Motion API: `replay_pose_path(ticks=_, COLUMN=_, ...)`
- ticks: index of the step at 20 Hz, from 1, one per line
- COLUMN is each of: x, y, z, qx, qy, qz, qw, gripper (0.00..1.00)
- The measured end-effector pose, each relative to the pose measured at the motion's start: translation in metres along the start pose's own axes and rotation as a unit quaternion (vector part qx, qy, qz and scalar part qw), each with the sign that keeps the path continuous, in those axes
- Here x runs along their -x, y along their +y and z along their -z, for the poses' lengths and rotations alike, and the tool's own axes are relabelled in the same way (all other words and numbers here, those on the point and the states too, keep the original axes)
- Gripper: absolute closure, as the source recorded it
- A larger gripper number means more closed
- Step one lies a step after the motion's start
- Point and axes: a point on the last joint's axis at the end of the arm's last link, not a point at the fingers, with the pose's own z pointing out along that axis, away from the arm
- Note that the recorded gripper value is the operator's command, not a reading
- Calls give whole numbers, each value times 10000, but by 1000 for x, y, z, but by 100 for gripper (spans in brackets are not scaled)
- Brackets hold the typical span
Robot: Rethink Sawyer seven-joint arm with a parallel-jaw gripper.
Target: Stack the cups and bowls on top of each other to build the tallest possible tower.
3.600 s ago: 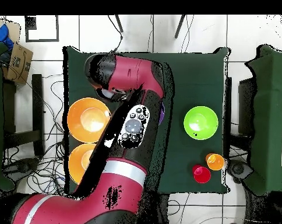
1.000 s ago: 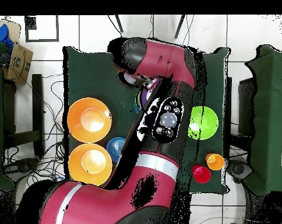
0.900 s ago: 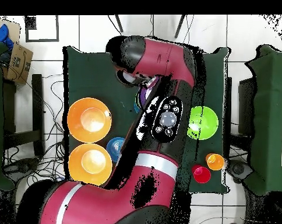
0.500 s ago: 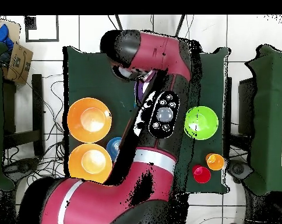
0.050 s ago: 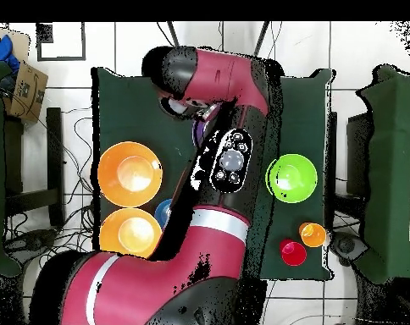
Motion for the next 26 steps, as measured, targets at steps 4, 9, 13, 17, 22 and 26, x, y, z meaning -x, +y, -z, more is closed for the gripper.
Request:
replay_pose_path(ticks=4, x=-6, y=1, z=-7, qx=-82, qy=125, qz=24, qw=9999, gripper=100)
replay_pose_path(ticks=9, x=-14, y=2, z=-8, qx=-195, qy=317, qz=55, qw=9993, gripper=100)
replay_pose_path(ticks=13, x=-19, y=4, z=-7, qx=-228, qy=368, qz=83, qw=9990, gripper=100)
replay_pose_path(ticks=17, x=-23, y=8, z=-7, qx=-230, qy=358, qz=117, qw=9990, gripper=100)
replay_pose_path(ticks=22, x=-25, y=10, z=-6, qx=-231, qy=354, qz=137, qw=9990, gripper=100)
replay_pose_path(ticks=26, x=-25, y=10, z=-6, qx=-232, qy=353, qz=137, qw=9990, gripper=100)
